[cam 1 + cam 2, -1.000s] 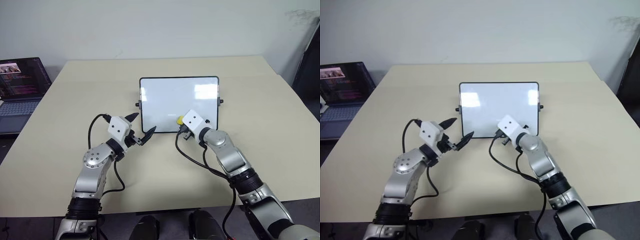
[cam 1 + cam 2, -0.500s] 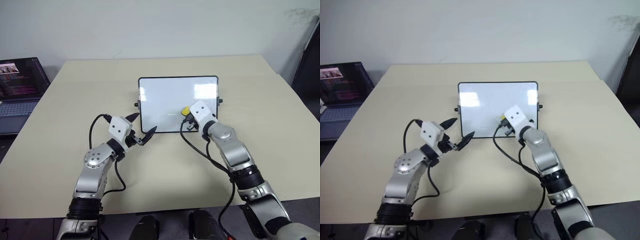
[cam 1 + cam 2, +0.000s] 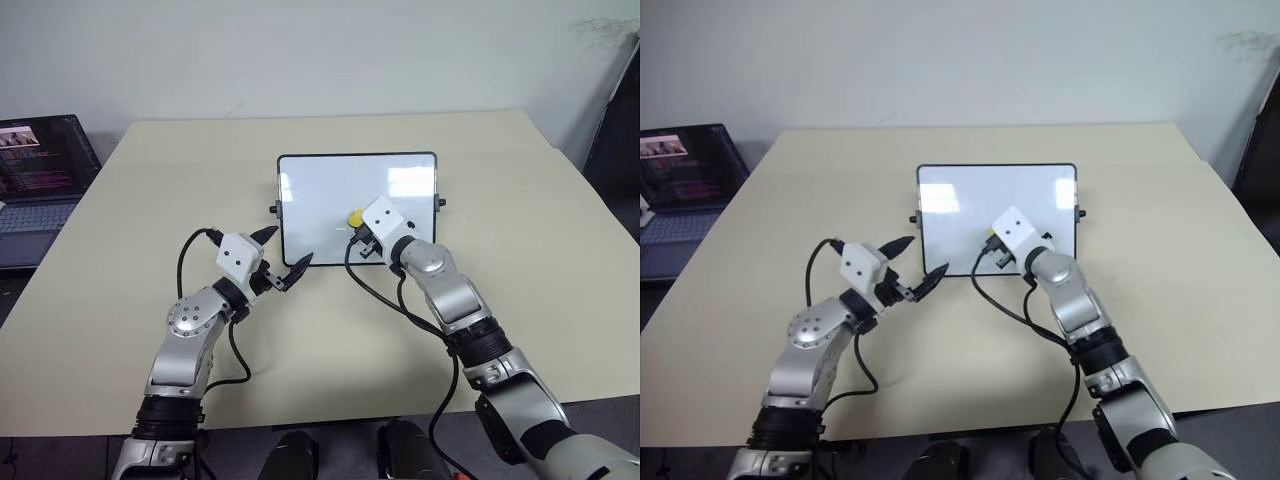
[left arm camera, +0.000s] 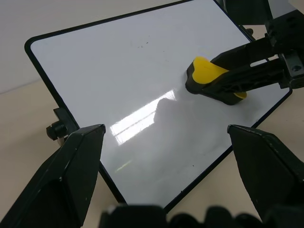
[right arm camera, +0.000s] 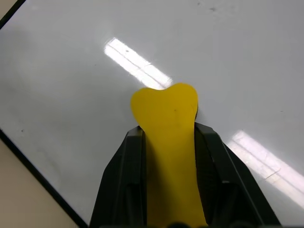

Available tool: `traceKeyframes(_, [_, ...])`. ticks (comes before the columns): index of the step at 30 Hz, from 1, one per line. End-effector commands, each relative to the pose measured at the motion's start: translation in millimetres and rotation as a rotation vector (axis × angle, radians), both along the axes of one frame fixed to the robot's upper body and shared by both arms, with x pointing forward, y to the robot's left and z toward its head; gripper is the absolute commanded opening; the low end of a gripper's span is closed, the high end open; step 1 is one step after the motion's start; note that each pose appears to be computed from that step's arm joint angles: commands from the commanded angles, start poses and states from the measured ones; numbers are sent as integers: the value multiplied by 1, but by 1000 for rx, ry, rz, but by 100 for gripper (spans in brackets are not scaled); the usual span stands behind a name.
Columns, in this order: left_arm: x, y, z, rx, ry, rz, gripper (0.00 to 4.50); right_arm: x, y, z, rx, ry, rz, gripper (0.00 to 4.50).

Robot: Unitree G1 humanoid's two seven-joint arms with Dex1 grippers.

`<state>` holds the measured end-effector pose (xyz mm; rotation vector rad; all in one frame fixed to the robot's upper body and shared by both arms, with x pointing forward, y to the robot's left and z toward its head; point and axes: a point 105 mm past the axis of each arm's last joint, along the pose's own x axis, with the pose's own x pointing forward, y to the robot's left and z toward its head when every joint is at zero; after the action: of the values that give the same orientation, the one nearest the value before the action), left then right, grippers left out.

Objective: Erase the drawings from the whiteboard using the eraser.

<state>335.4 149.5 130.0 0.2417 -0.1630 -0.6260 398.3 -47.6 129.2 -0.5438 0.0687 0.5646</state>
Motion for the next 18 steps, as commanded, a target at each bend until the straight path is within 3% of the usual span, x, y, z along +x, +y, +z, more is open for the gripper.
traceKeyframes(1, [-2, 2, 13, 1, -51, 7, 450, -5, -10, -14, -41, 42, -14, 99])
traceKeyframes(15, [0, -2, 15, 7, -50, -18, 450, -7, -22, -7, -19, 32, -56, 99])
traceKeyframes(18, [0, -3, 15, 8, -51, -28, 450, -9, -19, 8, 86, 25, -65, 99])
